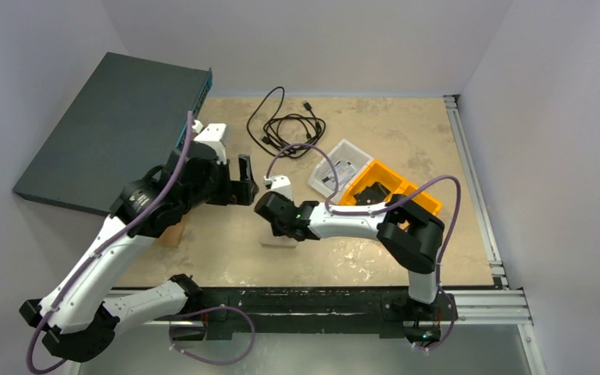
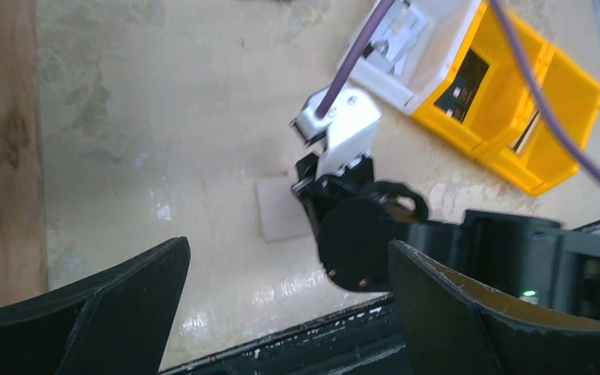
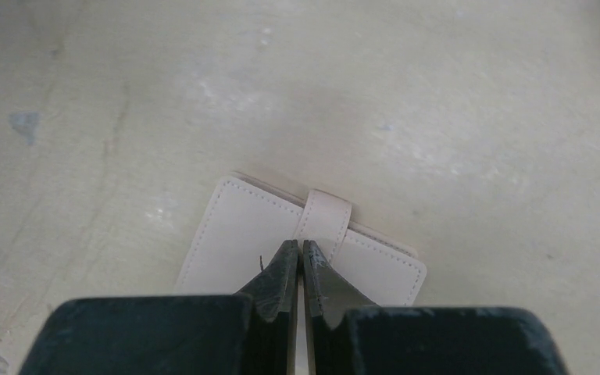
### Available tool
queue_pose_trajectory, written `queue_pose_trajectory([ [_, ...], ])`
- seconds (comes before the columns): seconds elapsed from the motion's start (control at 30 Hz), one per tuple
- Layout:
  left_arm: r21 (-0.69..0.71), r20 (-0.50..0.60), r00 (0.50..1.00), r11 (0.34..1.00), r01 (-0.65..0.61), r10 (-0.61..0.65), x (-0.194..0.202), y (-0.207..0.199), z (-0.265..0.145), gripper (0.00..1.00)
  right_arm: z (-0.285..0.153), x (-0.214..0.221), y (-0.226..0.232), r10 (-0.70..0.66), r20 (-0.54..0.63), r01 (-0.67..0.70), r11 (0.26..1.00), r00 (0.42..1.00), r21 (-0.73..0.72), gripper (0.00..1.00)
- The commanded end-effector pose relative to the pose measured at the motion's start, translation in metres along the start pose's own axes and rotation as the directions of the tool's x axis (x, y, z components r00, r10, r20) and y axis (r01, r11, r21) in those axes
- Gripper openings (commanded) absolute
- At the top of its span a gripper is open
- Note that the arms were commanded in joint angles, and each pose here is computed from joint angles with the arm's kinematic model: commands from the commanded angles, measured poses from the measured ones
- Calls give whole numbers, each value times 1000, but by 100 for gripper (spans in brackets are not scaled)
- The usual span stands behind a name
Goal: Take the credit cards out of the card holder
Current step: Open the credit card at the corner of the board.
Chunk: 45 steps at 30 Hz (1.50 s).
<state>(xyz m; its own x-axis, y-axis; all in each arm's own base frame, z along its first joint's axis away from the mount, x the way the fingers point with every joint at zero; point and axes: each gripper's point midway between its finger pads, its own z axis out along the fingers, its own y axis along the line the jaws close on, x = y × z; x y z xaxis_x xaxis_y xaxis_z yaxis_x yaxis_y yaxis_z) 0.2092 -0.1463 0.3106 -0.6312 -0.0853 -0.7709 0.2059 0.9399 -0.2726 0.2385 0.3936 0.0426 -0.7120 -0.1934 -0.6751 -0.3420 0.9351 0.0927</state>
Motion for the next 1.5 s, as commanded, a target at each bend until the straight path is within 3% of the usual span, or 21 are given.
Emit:
queue_pose_trajectory([
  [0.0, 60, -82, 995, 997, 55, -50, 26, -15, 22, 98, -15, 16, -24, 119, -75, -118, 993, 990, 9, 0],
  [0.27, 70, -218, 970, 990, 122, -104, 84, -18, 61, 89, -25, 21, -51, 282, -107, -285, 959, 953, -9, 0],
  [0.4, 75, -267, 955, 985, 153, -128, 106, -20, 78, 78, -28, 23, -51, 368, -157, -382, 922, 917, -68, 0],
  [0.6, 84, -325, 934, 979, 185, -149, 131, -24, 100, 51, -47, 15, -45, 477, -201, -510, 844, 855, -165, 0],
  [0.77, 61, -356, 922, 981, 182, -149, 148, -18, 111, 41, -69, -4, -48, 534, -167, -559, 802, 829, -210, 0],
  [1.1, 8, -351, 932, 995, 100, -90, 153, -2, 119, 38, -109, -23, -47, 548, -107, -555, 789, 830, -263, 0],
  [1.47, -13, -356, 932, 998, 62, -63, 155, 6, 120, 37, -128, -41, -33, 509, -36, -501, 828, 860, -253, 0],
])
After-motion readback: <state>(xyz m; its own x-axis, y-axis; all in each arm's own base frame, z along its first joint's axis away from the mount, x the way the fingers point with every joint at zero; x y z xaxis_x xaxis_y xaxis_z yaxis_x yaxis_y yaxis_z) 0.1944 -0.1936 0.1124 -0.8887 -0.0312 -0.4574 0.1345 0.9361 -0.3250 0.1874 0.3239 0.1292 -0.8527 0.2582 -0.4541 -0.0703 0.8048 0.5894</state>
